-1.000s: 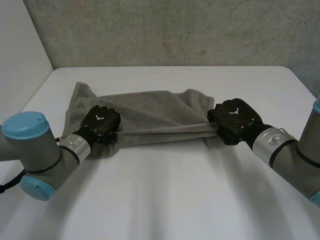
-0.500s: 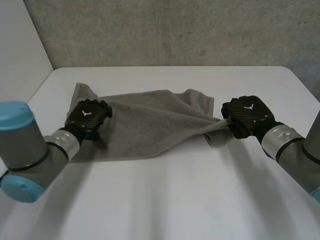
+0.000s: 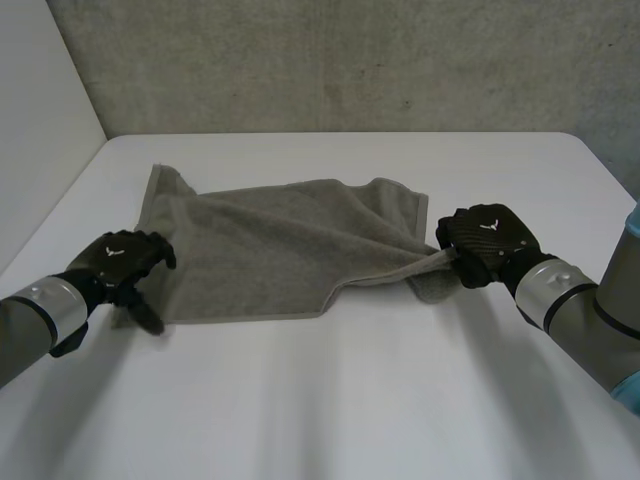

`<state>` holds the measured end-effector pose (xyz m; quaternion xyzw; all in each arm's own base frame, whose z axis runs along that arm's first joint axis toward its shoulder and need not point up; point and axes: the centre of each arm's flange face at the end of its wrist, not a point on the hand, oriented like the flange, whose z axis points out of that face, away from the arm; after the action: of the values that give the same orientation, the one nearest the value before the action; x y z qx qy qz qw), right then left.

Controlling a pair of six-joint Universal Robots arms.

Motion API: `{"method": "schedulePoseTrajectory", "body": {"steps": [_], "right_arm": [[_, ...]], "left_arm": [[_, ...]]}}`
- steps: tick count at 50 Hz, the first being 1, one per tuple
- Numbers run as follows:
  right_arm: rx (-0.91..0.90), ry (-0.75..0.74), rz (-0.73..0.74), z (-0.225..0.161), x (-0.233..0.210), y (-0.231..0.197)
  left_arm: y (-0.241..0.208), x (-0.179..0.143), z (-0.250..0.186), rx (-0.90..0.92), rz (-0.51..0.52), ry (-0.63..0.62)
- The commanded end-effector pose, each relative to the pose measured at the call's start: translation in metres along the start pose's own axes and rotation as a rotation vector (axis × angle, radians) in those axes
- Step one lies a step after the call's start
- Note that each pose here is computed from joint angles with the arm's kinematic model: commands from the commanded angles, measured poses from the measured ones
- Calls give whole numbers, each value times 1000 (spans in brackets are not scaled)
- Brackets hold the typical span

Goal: Fold the towel.

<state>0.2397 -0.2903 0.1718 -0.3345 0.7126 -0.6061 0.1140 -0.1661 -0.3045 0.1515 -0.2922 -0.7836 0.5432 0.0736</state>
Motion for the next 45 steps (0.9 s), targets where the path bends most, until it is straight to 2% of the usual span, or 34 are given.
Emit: {"method": "schedulePoseTrajectory", "body": {"steps": [1,21,45], "right_arm": [[-3,-2,-3,0,-1,1],[-21,-3,-4,1,-2,7],[-26,-2,-5,2,-2,9]], "left_arm": [[16,-16,12,2,55,-52],[34,-18,26,-19,48,-56],[36,-21,33,-21,47,-59]]}}
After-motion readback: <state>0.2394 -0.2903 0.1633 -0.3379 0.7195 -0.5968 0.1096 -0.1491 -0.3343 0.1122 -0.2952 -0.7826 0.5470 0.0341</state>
